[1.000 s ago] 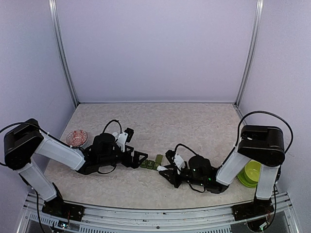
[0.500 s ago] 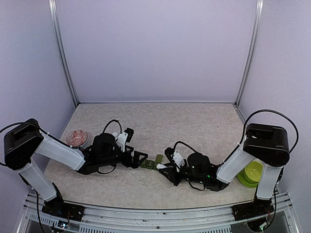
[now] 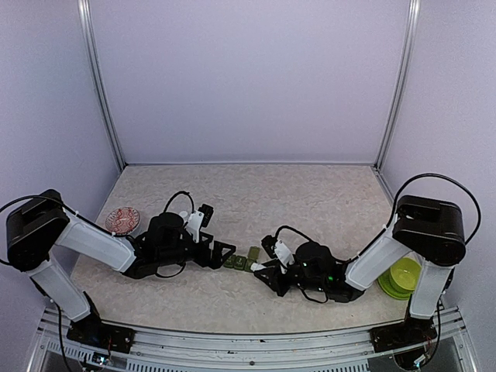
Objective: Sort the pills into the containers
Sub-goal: Pour the pill into the compartment of the pill container.
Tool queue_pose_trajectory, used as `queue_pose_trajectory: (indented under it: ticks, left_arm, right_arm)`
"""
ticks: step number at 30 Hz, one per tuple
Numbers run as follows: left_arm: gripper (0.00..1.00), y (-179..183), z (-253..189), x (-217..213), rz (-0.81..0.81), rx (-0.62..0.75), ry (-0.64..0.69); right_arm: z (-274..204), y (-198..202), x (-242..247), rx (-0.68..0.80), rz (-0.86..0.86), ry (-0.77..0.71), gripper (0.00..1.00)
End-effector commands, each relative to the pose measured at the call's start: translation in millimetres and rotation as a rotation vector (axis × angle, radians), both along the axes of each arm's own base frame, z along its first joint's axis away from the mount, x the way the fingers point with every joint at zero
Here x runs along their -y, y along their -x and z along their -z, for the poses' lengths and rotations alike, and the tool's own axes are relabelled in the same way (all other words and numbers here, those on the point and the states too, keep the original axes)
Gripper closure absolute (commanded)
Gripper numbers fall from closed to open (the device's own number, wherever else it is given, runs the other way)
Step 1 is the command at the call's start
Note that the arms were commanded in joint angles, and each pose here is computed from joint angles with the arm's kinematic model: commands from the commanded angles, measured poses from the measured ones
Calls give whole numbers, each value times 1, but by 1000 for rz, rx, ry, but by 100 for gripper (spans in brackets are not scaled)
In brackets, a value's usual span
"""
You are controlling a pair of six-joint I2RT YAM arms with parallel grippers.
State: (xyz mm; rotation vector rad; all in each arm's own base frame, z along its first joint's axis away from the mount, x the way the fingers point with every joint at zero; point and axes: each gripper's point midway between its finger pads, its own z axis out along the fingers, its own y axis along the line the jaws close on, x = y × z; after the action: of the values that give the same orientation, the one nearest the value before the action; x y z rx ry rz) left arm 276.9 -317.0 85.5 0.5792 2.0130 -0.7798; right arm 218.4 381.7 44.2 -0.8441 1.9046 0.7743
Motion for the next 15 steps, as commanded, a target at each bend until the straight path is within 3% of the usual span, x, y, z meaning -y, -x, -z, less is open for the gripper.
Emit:
queue_pose_trajectory:
  ticks: [1,15]
  left_arm:
    - [1,-4,-8,1,-5,23,1]
    - [1,-4,-7,0,-8,23,-1]
  right_arm:
    - [-15,-6,-3,-6,11,-20,87]
    - [-13,-8,-3,-35,21,26,87]
